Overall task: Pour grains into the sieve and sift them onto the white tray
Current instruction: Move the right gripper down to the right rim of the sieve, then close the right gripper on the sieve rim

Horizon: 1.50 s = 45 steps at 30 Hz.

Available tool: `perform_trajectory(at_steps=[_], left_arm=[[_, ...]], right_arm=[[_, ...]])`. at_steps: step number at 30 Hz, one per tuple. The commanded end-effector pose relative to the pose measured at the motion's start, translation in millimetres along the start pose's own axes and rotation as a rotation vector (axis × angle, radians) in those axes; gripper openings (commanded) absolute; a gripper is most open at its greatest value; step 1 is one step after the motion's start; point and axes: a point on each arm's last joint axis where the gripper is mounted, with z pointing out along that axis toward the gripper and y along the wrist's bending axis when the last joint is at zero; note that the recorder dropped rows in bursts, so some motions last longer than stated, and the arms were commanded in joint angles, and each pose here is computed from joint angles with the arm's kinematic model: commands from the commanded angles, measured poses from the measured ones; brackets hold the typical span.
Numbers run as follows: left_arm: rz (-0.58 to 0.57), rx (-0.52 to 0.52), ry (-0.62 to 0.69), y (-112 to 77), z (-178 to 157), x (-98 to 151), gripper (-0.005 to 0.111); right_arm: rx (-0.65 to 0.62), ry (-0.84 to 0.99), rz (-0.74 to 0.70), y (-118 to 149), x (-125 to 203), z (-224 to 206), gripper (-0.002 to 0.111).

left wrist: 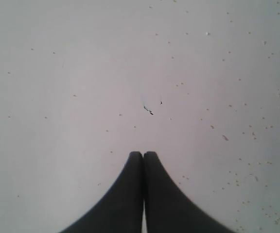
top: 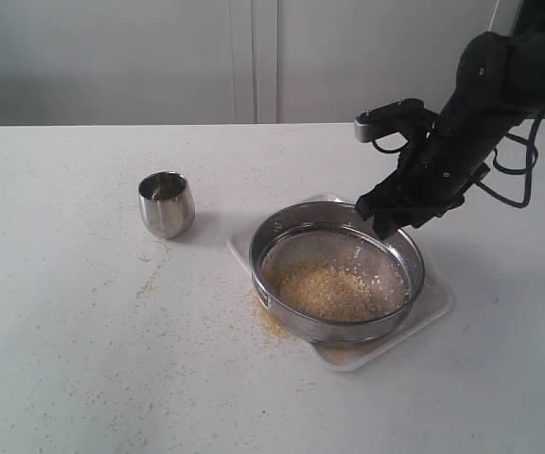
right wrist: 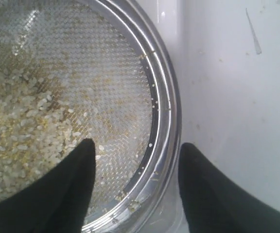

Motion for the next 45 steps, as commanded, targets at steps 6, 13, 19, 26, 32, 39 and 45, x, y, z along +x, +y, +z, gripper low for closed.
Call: perform_trajectory(at_steps=[6, 13, 19, 26, 32, 39, 45], left_arm=[[-0.014, -0.001, 0.009, 1.1, -1.6, 2.2, 0.000], [-0.014, -0.001, 0.009, 1.1, -1.6, 2.2, 0.000], [-0.014, -0.001, 0.009, 1.1, -1.6, 2.2, 0.000], [-0.014, -0.001, 0.009, 1.1, -1.6, 2.2, 0.000], [-0.014, -0.001, 0.009, 1.1, -1.6, 2.2, 0.000], [-0.014, -0.001, 0.009, 1.1, -1.6, 2.2, 0.000], [-0.014, -0.001, 0.009, 1.1, -1.6, 2.2, 0.000]], right_arm=[[0.013, -0.017, 0.004, -2.9, -3.6, 16.5, 0.049], [0.010, 0.010, 0.010, -5.3, -1.3, 35.6, 0.049], [0.013, 0.000, 0.012, -5.9, -2.2, 38.2, 0.028], [0.024, -0.037, 0.006, -7.0, -5.5, 38.1, 0.000], [0.012, -0.045, 0.022, -5.9, -6.3, 38.1, 0.000], [0.000, -0.043, 0.024, -4.1, -7.9, 24.8, 0.000], [-0.044, -0.028, 0.043, -2.4, -13.9, 13.5, 0.000]])
